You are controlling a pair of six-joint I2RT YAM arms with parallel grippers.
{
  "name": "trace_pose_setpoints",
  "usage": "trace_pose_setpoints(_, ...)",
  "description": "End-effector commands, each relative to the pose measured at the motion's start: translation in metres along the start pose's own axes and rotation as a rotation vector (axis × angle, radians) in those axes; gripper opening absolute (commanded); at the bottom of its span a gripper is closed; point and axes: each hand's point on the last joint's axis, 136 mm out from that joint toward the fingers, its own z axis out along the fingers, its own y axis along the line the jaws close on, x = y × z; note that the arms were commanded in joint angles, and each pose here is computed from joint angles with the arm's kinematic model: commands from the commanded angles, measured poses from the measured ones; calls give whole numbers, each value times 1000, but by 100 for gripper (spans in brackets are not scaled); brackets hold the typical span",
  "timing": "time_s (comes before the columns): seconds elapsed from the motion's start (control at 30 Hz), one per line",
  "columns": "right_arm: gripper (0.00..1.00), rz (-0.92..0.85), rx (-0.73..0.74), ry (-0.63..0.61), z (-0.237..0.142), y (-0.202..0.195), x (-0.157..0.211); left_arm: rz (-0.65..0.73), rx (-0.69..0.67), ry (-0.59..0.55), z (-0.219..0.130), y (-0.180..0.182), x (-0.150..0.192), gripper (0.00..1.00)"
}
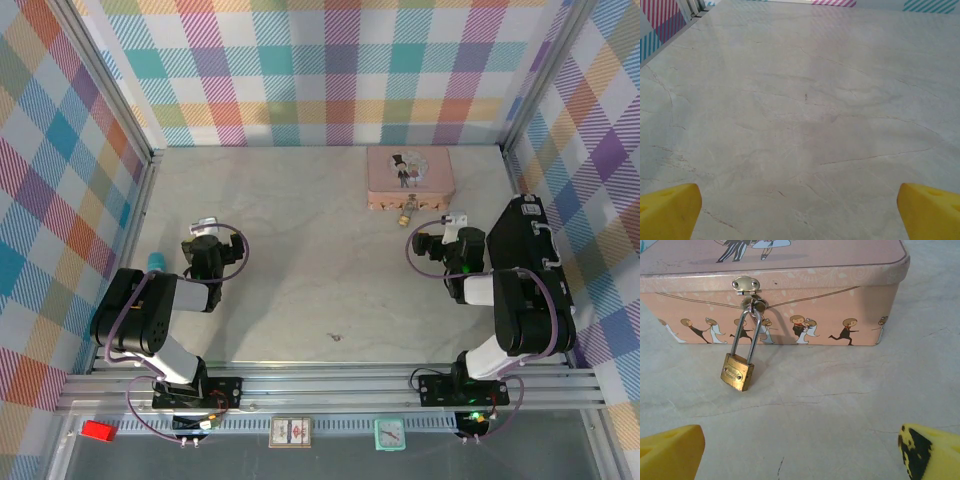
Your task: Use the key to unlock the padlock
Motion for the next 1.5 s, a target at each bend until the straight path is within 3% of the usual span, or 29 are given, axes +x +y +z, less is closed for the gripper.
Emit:
trace_pose_setpoints(0.0,99,6,-14,-36,0,2,-14,-6,8,-28,2,0,-9,100)
trace_pose_setpoints(0.73,99,6,-14,-39,0,2,-14,-3,9,-33,1,0,-9,100)
trace_pose_setpoints(0.83,99,-26,-83,-41,-4,15,-21,38,101,-67,-15,-15,-21,100)
trace_pose_setpoints(0.93,99,-46,-108,-11,-16,24,-32,24,73,-79,-36,-11,-40,100)
trace_pose_setpoints(1.07,99,-40,-131,-98,-47,34,-58,-72,75,-146,-70,-7,-71,100)
trace_pose_setpoints(1.27,99,148,-189,-169,-101,49,-120,-325,19,-30,-99,6,-101,100)
trace_pose_setpoints(1.33,99,316,-103,-130,-116,36,-129,-354,63,31,-105,-2,-103,100)
trace_pose_setpoints(1.4,99,568,91,-32,-130,7,-112,-360,163,67,-110,-20,-103,100)
trace_pose_setpoints(1.47,99,612,121,15,-141,6,-99,-384,251,100,-116,-34,-97,100)
